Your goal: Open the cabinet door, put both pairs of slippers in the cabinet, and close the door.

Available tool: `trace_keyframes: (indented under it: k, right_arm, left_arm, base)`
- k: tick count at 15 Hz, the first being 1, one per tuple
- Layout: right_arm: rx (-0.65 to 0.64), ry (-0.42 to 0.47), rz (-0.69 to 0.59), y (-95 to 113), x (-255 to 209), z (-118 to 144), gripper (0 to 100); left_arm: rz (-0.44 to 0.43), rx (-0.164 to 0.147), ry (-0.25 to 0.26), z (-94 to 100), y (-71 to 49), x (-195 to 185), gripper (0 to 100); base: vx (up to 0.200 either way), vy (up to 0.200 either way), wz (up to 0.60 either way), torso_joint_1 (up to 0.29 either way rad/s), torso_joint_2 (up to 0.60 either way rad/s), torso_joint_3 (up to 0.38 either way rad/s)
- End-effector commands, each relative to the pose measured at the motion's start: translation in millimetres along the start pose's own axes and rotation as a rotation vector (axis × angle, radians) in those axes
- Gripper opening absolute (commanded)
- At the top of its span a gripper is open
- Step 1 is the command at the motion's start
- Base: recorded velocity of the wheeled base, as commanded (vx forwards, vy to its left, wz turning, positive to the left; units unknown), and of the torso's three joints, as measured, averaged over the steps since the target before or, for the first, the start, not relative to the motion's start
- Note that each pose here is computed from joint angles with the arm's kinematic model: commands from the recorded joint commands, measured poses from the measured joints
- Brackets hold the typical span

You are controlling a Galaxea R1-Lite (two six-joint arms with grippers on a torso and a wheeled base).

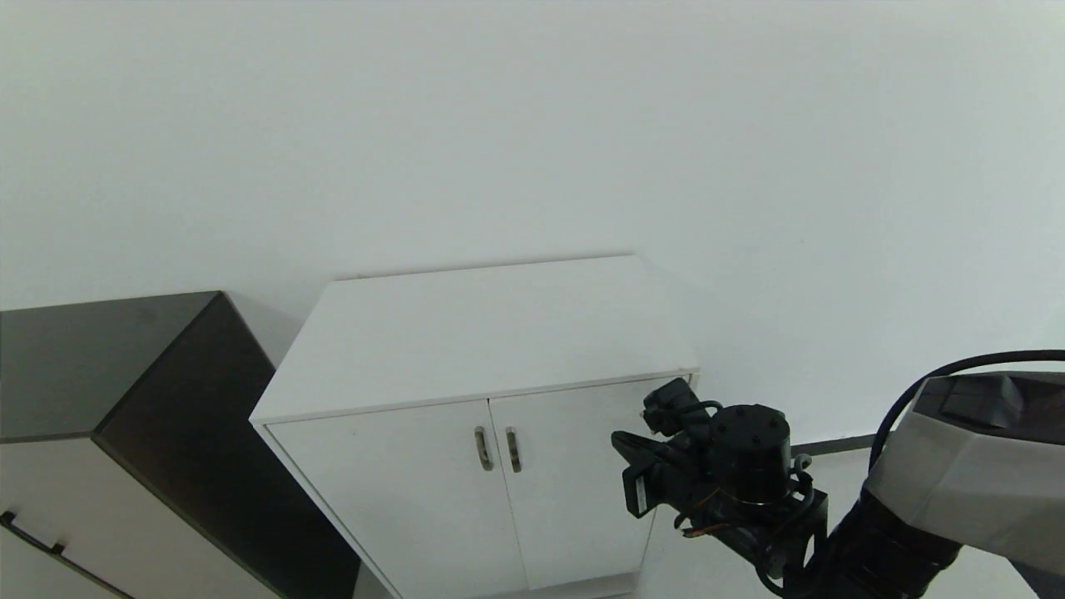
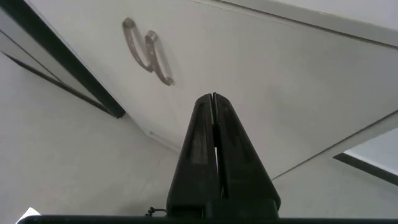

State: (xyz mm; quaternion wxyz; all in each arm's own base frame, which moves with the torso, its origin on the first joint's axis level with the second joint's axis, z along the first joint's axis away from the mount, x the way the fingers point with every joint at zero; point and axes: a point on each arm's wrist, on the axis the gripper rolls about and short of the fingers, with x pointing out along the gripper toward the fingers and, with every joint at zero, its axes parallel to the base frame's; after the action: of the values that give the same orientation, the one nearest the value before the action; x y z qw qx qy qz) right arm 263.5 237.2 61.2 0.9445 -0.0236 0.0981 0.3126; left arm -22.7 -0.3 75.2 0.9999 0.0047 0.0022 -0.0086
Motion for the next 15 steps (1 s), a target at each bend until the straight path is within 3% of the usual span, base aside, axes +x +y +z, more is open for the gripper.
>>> trace_keyframes:
  k: [1, 5, 15]
  right_arm:
    - [0.0, -0.006, 0.001, 2.8, 24.0, -7.8, 0]
    - [0.006, -0.026, -0.017, -1.8, 59.8, -19.3, 0]
    - [0.014, -0.039, -0.058, -18.0, 95.3, -21.0, 0]
  left_arm:
    - [0.0, 0.0, 0.0, 0.0, 0.0, 0.0, 0]
    - [0.0, -0.002, 0.0, 0.0, 0.0, 0.0, 0]
    - [0.0, -0.002, 0.0, 0.0, 0.0, 0.0, 0]
  base:
    - [0.0, 0.0, 0.0, 0.0, 0.0, 0.0]
    - [0.0, 0.0, 0.0, 0.0, 0.0, 0.0]
    - [0.0, 0.0, 0.0, 0.0, 0.0, 0.0]
